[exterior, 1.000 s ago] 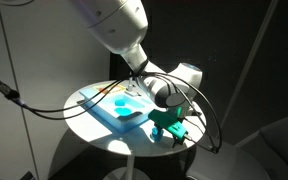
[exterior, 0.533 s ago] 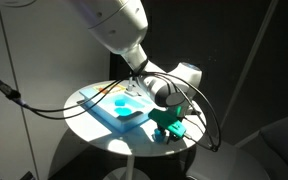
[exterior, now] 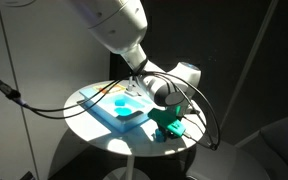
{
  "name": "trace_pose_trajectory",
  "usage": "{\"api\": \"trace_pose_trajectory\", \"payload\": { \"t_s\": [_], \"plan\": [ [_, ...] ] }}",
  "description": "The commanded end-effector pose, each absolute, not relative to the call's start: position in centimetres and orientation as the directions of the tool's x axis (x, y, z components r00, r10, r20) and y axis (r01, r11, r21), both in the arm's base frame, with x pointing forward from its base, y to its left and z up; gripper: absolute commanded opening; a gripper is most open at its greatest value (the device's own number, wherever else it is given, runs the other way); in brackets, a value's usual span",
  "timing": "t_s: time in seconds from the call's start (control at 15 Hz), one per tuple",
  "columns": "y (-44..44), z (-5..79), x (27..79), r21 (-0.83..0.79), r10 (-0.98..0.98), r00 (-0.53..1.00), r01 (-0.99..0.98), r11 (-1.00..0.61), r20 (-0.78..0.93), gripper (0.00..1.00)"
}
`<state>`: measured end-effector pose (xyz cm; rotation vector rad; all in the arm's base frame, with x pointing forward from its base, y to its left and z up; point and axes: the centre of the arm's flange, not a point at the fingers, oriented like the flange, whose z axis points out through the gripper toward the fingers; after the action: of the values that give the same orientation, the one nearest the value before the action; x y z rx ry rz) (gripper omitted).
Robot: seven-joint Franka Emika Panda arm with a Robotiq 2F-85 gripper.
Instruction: Move the cup to the left side of the toy sink
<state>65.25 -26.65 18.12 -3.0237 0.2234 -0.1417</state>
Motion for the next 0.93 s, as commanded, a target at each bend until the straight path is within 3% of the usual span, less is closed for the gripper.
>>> {"api": "trace_pose_trajectory", "payload": {
  "t_s": [0.0,0.87],
  "plan": [
    [-26.4,19.7,65.5,-0.121,-0.121,0.989,-0.109,-0.987,0.091,0.01],
    [-19.4,30.4,63.1,-0.089,-0.008,0.986,0.007,-0.996,0.168,0.01]
  ]
}}
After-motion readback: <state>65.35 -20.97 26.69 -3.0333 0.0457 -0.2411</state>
